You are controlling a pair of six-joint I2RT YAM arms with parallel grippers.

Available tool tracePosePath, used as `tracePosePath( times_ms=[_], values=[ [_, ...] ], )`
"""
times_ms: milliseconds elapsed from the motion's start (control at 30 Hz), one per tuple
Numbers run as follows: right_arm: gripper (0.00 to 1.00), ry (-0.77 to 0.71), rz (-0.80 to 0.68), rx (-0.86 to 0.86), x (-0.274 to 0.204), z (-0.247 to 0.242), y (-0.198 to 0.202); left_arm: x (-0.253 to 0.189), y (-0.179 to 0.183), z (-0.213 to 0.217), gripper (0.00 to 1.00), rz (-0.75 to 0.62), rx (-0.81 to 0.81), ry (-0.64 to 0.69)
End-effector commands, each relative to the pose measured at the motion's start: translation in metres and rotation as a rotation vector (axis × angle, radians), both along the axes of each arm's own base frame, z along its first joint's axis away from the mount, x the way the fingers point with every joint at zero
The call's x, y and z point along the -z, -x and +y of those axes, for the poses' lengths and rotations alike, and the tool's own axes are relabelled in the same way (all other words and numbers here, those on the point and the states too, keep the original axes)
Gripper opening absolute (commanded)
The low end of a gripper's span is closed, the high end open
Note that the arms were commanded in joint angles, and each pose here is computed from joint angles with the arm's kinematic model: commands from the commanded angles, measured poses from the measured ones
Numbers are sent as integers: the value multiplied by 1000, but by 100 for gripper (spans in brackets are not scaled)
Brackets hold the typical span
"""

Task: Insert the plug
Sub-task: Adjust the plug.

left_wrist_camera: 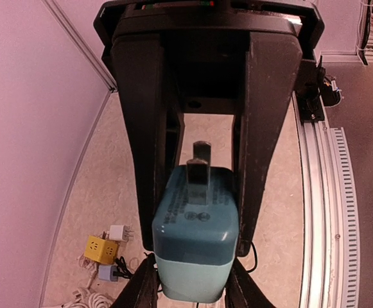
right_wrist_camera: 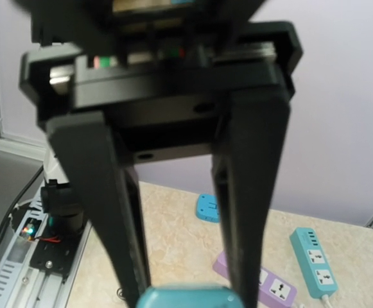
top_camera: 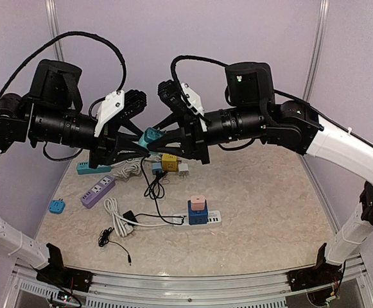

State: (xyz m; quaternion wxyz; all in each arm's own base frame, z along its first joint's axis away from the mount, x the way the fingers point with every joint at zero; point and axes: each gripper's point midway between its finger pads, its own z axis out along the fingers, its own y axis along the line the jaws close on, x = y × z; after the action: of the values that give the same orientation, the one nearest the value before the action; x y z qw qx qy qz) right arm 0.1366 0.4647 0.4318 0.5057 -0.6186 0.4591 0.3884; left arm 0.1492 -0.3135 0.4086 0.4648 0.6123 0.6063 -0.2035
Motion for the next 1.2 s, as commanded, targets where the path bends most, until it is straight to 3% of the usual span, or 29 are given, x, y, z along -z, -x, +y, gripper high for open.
tracePosePath(
  times_ms=[0, 133, 267, 367, 400, 467, 500, 533, 567, 767, 867, 1167],
  values=[
    [0, -27, -5, -4, -16, -3, 5, -12, 2, -5, 33, -13, 16, 30],
    [0, -29, -5, -3, -17, -4, 6, -13, 3, -7, 28, -10, 23, 32],
    [0, -23, 2, 1, -15, -3, 5, -13, 9, -10, 0, -17, 61, 28],
    [0, -22, 13, 12, -15, -3, 3, -21, 12, -11, 0, -16, 74, 53],
    [9, -35, 14, 22, -18, -4, 2, -25, 13, -11, 0, -15, 73, 66],
    [36, -79, 20, 42, -27, -6, 0, -30, 14, -10, 0, -19, 78, 81],
    [55, -107, 20, 51, -33, -8, 0, -32, 14, -10, 0, -26, 81, 85],
    [88, -149, 22, 66, -43, -11, -2, -35, 14, -10, 0, -34, 82, 92],
    [98, -192, 28, 81, -50, -13, -4, -39, 13, -9, 0, -42, 81, 101],
    [99, -533, 130, 63, -84, -46, -1, -89, 11, -5, 0, -12, 104, 296],
    [85, -680, 220, 71, -99, -55, -6, -110, 12, -1, 0, 15, 120, 404],
    [68, -809, 299, 9, -106, -41, -3, -116, 17, -3, 0, 75, 151, 464]
  ],
)
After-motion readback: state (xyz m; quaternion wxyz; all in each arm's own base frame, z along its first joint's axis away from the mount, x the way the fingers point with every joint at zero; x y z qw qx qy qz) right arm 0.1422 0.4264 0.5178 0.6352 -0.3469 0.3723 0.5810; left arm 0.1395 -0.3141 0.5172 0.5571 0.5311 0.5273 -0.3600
